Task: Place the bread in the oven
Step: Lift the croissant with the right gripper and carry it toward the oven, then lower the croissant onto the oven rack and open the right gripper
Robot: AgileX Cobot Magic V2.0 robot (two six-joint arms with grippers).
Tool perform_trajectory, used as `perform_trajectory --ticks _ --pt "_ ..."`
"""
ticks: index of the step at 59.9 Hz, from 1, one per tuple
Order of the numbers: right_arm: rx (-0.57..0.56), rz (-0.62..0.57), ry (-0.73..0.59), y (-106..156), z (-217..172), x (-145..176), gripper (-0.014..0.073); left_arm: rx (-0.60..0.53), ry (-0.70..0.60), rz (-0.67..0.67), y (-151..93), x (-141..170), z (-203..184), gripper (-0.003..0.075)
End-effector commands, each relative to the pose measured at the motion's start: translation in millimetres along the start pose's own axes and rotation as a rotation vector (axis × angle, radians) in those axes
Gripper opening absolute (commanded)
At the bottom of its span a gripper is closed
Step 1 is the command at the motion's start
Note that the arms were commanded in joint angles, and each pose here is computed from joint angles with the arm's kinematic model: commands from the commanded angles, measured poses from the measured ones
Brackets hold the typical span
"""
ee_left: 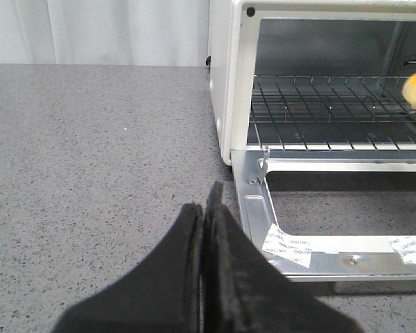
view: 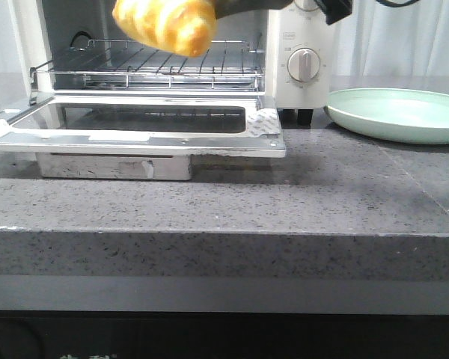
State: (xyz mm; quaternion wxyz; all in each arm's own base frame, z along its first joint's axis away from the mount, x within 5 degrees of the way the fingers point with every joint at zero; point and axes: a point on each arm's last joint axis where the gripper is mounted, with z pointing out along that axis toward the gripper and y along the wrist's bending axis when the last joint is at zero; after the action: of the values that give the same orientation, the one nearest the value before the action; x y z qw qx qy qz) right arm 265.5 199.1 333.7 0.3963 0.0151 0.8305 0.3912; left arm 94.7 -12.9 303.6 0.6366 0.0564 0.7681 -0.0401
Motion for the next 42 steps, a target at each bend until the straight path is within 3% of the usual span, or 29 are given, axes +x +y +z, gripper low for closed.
perform_trajectory --ticks 1,24,42 --pt "-0.031 0.012 -0.165 10 -6 -32 0.0034 -0.005 -0.101 -0.011 1 -16 -2 -0.0020" --pt "-0.013 0.052 -0.186 5 46 -52 0.0034 -0.005 -0.101 -0.011 1 -16 -2 -0.0020" --pt "0.011 0.056 -0.256 -1 56 -56 0.0036 -0.005 -0.101 -0.011 1 -16 -2 -0.0020"
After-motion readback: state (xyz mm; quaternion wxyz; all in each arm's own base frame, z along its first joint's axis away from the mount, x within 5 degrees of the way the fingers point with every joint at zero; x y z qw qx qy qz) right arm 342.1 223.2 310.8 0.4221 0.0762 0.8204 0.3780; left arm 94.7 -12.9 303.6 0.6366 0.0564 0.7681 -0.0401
